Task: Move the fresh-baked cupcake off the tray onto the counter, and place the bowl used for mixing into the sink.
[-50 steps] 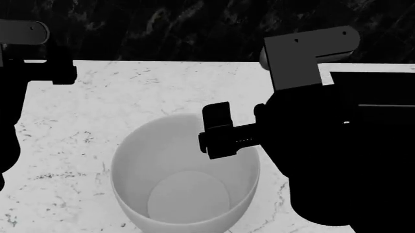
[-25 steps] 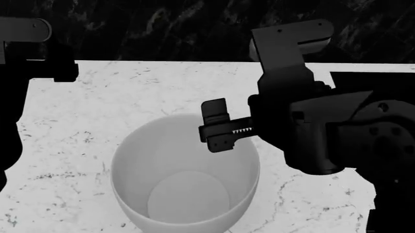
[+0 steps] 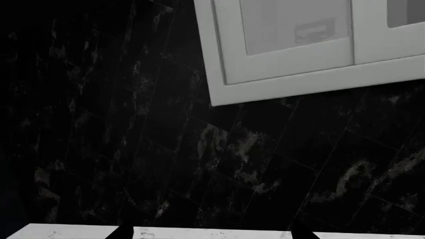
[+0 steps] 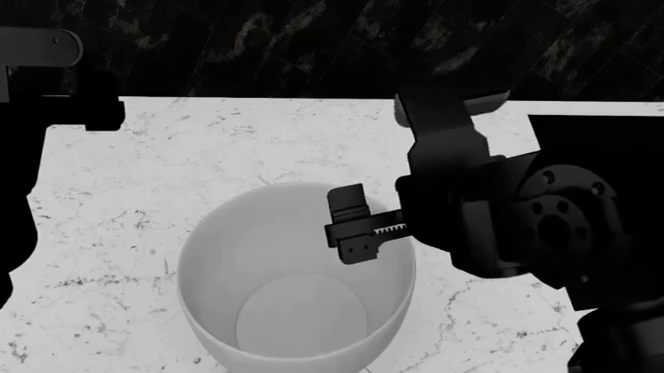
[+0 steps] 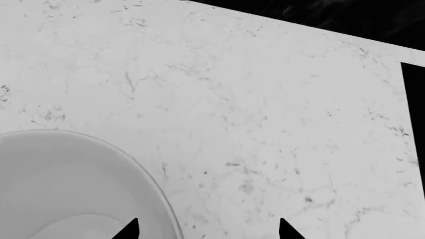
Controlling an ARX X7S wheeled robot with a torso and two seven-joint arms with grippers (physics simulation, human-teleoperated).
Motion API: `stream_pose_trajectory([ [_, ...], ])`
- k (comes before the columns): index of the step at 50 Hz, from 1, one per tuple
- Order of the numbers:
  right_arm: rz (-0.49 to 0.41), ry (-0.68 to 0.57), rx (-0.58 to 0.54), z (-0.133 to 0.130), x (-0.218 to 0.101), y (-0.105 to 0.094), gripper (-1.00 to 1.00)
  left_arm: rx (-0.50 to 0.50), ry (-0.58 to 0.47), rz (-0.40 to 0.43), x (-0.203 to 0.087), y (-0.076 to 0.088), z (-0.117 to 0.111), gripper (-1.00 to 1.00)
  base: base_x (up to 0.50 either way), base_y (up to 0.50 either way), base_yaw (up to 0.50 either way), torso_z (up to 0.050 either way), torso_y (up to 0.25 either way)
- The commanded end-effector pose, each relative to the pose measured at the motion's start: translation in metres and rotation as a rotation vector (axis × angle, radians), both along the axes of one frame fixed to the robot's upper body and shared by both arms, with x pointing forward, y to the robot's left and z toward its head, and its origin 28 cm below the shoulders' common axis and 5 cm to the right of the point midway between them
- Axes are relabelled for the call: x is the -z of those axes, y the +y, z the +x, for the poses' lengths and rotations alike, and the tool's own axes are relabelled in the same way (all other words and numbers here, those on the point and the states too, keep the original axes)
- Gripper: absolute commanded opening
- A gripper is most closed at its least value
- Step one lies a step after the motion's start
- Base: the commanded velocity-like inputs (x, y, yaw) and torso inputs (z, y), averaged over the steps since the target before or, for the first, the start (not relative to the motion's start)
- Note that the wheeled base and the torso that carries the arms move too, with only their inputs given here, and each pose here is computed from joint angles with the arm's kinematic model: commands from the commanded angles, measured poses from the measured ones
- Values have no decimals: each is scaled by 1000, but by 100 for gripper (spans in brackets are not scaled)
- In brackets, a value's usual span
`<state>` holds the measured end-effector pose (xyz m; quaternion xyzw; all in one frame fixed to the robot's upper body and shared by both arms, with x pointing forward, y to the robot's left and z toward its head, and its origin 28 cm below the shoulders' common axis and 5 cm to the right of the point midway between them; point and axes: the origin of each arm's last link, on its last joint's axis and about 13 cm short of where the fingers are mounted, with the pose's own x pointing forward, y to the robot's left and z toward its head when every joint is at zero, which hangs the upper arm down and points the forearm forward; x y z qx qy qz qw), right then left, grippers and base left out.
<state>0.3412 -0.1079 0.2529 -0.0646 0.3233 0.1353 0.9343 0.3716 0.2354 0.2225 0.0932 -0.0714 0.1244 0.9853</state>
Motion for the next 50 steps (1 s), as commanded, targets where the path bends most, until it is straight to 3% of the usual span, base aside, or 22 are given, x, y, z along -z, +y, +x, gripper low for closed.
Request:
stream_pose_trajectory([
  [1, 10, 23, -15, 2, 13, 2, 100, 14, -1, -11, -1, 0, 1, 100, 0, 0, 0, 0, 0],
  [36, 31, 62, -39, -1, 45, 5, 100, 11, 6, -14, 4, 1, 0, 100, 0, 0, 1, 0, 0],
  [37, 30, 60, -39, -2, 46, 5, -100, 11, 5, -14, 4, 1, 0, 100, 0, 0, 3, 0, 0],
  [50, 46, 9, -22, -1, 37, 3, -100, 14, 2, -12, 1, 0, 1, 100, 1, 1, 1, 0, 0],
])
